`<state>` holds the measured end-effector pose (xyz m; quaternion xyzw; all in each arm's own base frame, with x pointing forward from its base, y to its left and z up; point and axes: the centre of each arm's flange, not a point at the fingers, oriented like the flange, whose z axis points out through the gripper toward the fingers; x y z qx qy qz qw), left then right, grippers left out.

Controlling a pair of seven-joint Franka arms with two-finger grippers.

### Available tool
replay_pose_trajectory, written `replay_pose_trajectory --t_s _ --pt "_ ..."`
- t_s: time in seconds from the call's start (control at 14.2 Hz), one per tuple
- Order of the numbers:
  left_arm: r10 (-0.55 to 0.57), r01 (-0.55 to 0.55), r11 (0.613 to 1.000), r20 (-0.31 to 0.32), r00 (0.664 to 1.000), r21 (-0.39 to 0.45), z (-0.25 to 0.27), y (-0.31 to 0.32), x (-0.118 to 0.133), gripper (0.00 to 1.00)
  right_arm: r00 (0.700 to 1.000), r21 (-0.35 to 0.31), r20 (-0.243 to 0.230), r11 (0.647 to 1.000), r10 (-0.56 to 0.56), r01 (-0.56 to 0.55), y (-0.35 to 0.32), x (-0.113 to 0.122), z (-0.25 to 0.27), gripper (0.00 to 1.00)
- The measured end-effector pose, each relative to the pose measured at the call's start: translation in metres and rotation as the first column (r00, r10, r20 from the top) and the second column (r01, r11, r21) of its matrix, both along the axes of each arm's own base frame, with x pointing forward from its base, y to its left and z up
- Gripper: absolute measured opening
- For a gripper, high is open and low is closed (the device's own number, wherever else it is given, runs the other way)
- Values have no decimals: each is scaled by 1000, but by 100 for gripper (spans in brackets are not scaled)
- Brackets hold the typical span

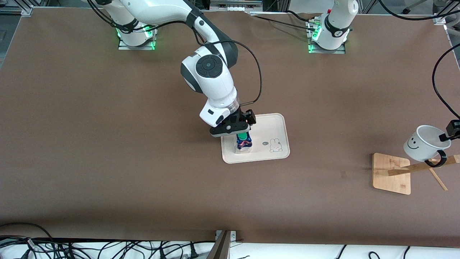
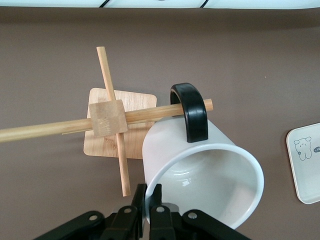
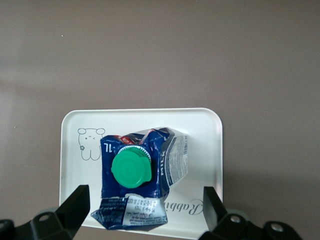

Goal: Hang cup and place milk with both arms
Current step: 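Hang the mug handle on the stand peg with the left gripper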

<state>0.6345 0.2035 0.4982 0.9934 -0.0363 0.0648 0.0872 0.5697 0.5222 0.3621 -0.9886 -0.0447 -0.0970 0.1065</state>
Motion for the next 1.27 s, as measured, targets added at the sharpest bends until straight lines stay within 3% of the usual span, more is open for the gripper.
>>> replay_pose_trajectory --t_s 0.49,0.85,0.92,1.2,1.27 --pt "-23 23 1000 -14 1000 3 -14 11 0 7 1000 7 3 1000 -1 1 10 10 -27 100" --pt "-35 35 999 -39 999 -2 -32 12 3 48 1000 10 5 1000 0 0 11 12 -28 100" --pt "-35 35 999 -41 999 -2 -33 12 4 58 1000 10 5 1000 0 0 12 12 -28 93" --pt "-53 52 999 -41 998 -8 -23 2 7 97 1000 13 4 1000 0 0 12 11 -27 48" --pt "-58 57 998 -49 997 -16 -14 -5 8 100 1000 15 2 1000 -1 1 12 11 -27 39"
